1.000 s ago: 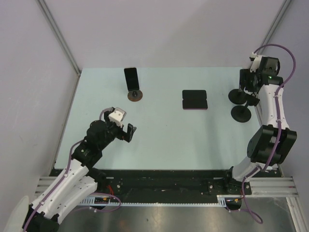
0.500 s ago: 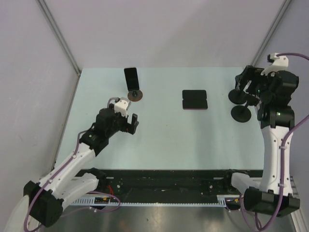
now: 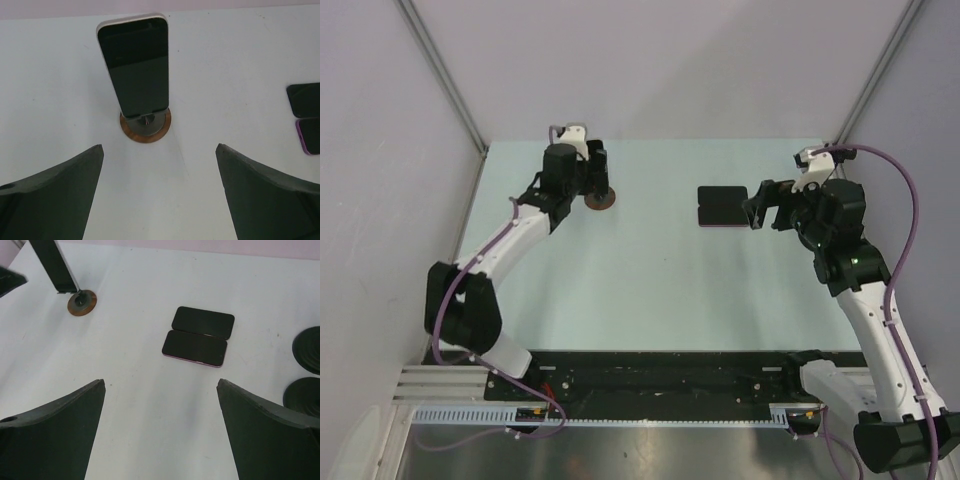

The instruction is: Remove the phone from the phone stand

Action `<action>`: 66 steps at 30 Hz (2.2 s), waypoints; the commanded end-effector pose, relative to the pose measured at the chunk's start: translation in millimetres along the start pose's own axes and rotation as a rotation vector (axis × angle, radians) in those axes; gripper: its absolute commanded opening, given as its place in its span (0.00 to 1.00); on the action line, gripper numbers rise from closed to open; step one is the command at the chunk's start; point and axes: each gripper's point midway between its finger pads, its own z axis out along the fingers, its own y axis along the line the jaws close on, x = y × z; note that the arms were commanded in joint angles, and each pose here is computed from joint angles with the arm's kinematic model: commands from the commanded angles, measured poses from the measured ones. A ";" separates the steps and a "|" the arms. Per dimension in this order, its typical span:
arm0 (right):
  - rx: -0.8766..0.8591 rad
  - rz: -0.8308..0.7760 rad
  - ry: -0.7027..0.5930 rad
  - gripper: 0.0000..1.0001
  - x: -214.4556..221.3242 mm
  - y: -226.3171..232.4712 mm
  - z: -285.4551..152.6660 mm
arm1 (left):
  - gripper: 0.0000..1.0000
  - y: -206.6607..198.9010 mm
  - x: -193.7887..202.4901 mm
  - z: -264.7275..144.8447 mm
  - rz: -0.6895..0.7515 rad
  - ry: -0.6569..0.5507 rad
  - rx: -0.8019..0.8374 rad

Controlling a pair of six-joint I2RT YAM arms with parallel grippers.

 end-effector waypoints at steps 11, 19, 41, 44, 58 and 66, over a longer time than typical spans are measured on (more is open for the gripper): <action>-0.099 -0.186 -0.084 1.00 -0.9 46.2 -9.4 | 1.00 18.2 -39.7 102.6 -0.067 -0.167 -0.190; -0.138 -0.285 -0.064 1.00 10.5 63.0 -7.7 | 1.00 29.3 -25.8 131.4 -0.065 -0.148 -0.252; -0.177 -0.325 -0.038 1.00 29.4 73.1 1.2 | 0.65 19.9 -1.8 145.6 -0.079 -0.097 -0.143; -0.145 -0.339 -0.041 1.00 28.6 67.4 2.0 | 0.53 17.6 -10.6 134.4 -0.073 -0.115 -0.125; -0.202 -0.287 -0.045 1.00 28.5 79.3 -0.4 | 0.29 10.2 -55.1 67.5 0.005 -0.209 -0.049; -0.311 -0.135 -0.046 0.99 24.1 104.9 -0.9 | 0.21 -24.1 -63.3 -11.8 0.013 -0.238 0.139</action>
